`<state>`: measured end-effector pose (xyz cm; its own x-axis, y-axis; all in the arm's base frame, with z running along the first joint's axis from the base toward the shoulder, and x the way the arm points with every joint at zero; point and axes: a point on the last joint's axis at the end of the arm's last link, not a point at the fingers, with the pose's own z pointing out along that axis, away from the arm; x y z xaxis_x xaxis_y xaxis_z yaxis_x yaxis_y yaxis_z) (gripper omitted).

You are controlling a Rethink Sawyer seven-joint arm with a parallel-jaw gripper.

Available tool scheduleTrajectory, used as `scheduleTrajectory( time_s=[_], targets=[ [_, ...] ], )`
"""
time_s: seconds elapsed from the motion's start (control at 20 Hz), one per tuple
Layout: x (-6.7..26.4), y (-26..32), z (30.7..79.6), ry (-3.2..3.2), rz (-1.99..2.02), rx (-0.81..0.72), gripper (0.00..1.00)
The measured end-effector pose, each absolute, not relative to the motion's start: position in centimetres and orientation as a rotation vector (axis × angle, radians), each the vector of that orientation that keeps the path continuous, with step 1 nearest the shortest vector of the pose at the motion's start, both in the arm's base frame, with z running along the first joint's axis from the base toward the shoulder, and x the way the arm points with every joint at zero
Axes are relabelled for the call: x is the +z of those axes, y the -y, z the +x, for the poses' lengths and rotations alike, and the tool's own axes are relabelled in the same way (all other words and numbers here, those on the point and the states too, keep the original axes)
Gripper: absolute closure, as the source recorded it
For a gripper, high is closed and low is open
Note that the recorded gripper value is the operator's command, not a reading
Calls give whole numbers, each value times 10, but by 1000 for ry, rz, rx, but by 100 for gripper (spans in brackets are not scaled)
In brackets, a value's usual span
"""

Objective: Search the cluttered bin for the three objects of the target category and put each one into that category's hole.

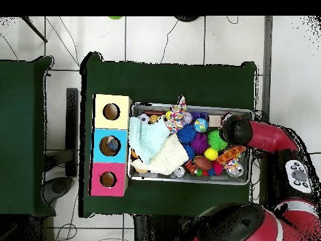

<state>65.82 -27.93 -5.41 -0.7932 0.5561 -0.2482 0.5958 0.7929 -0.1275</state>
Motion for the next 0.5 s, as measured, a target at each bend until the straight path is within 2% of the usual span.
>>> scheduleTrajectory(
  time_s=[0.25,0.5],
  targets=[
    [-50,272,648,-2860,905,-361,0],
    [-32,257,640,-2976,918,-455,0]
  ],
)
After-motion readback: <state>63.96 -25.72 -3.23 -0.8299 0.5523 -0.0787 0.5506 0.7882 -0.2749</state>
